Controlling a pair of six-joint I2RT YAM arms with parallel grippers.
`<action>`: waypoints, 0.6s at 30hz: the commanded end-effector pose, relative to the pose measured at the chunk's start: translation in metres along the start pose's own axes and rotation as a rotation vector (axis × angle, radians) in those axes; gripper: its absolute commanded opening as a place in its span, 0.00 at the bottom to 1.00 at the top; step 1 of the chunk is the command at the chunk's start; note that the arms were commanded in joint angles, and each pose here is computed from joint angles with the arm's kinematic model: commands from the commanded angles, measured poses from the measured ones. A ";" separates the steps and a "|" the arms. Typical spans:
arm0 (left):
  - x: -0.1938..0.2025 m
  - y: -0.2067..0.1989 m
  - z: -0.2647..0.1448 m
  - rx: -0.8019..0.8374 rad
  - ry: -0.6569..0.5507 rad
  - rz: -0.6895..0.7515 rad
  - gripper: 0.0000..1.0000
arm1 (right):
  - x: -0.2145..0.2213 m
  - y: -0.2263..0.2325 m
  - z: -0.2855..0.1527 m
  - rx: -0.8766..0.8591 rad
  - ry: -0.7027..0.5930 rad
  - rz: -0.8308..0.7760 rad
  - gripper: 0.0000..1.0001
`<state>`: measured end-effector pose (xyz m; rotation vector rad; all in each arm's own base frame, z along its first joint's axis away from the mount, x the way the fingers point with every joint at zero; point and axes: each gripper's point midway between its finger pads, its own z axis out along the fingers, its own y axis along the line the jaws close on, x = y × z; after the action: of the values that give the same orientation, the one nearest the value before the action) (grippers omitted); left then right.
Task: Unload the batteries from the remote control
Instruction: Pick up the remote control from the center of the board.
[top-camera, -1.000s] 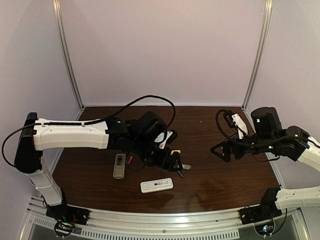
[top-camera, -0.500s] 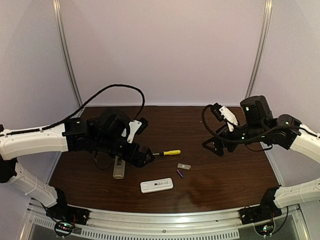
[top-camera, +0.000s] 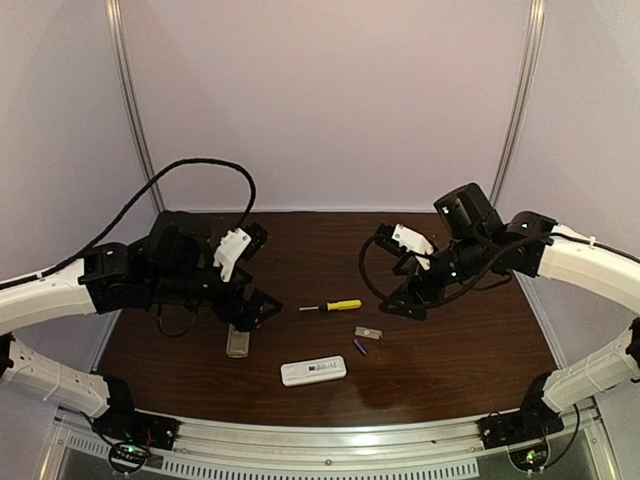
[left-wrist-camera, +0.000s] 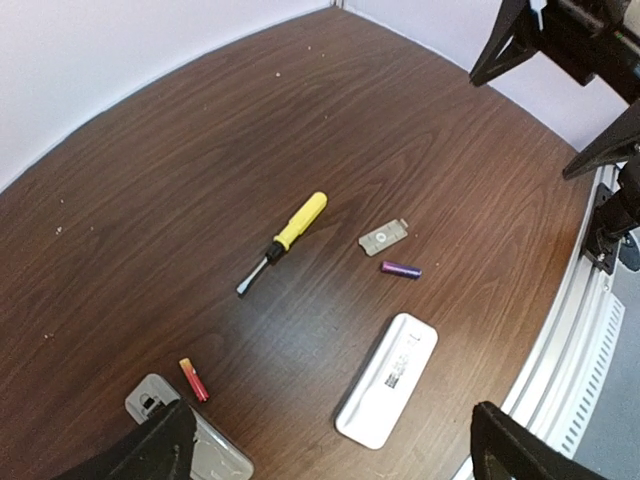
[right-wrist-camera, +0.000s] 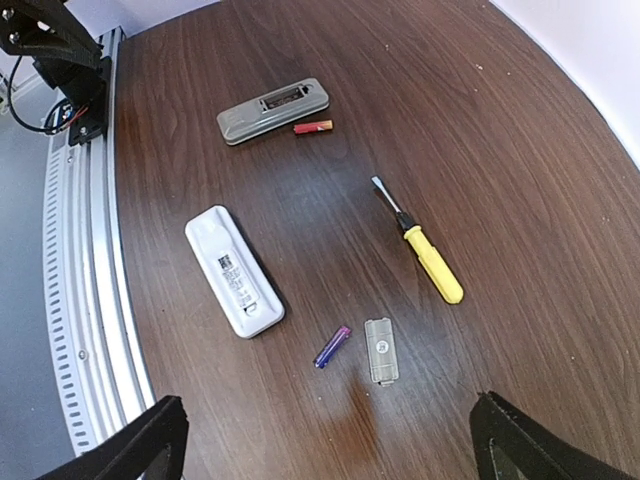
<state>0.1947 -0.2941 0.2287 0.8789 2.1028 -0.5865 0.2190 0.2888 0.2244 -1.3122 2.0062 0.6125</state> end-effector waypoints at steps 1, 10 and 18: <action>-0.010 -0.002 -0.006 0.017 -0.075 0.057 0.97 | 0.002 0.011 0.008 -0.068 0.033 -0.080 1.00; -0.015 0.001 0.008 -0.007 -0.094 0.106 0.97 | 0.025 0.015 0.046 -0.082 0.165 -0.168 1.00; -0.015 0.011 0.025 0.009 -0.083 0.092 0.98 | 0.035 0.012 0.079 -0.108 0.215 -0.219 1.00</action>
<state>0.2081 -0.3042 0.2220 0.9487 2.0126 -0.5557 0.2086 0.3165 0.1441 -1.6640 2.0426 0.5444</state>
